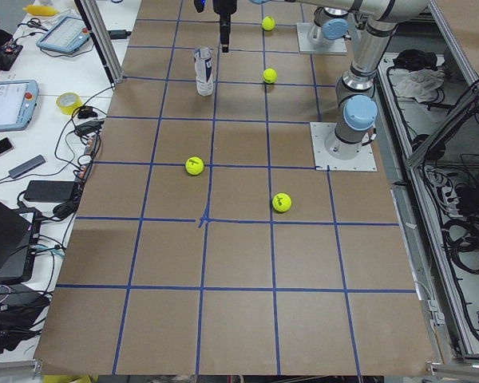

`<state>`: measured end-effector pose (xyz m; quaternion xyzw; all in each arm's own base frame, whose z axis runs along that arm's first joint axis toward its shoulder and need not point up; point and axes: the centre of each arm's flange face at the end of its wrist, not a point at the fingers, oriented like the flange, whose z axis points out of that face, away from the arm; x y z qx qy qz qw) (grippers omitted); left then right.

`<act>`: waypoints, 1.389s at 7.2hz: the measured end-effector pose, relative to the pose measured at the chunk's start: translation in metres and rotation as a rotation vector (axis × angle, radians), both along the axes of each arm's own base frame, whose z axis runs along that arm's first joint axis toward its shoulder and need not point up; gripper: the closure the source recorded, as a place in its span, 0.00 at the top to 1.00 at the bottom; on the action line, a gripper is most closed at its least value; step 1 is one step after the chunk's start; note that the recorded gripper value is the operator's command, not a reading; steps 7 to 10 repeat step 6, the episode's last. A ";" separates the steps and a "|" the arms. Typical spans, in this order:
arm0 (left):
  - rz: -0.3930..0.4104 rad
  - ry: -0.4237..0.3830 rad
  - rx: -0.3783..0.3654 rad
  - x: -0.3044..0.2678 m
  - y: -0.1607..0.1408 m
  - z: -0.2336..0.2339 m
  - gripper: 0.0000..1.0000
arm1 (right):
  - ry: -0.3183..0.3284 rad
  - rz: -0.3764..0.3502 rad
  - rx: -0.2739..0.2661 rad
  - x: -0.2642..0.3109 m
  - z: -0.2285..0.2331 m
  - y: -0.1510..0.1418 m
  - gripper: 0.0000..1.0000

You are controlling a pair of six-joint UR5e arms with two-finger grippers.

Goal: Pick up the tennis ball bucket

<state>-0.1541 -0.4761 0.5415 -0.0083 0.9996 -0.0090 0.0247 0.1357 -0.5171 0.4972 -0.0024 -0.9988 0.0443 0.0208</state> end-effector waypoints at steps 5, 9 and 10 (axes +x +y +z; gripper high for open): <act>-0.002 0.028 -0.130 0.002 -0.015 0.003 1.00 | 0.001 0.001 0.000 0.000 0.000 0.000 1.00; -0.002 0.029 -0.131 0.001 -0.014 0.003 1.00 | 0.000 0.002 0.000 0.000 0.000 0.000 1.00; -0.002 0.029 -0.131 0.001 -0.014 0.003 1.00 | 0.000 0.002 0.000 0.000 0.000 0.000 1.00</act>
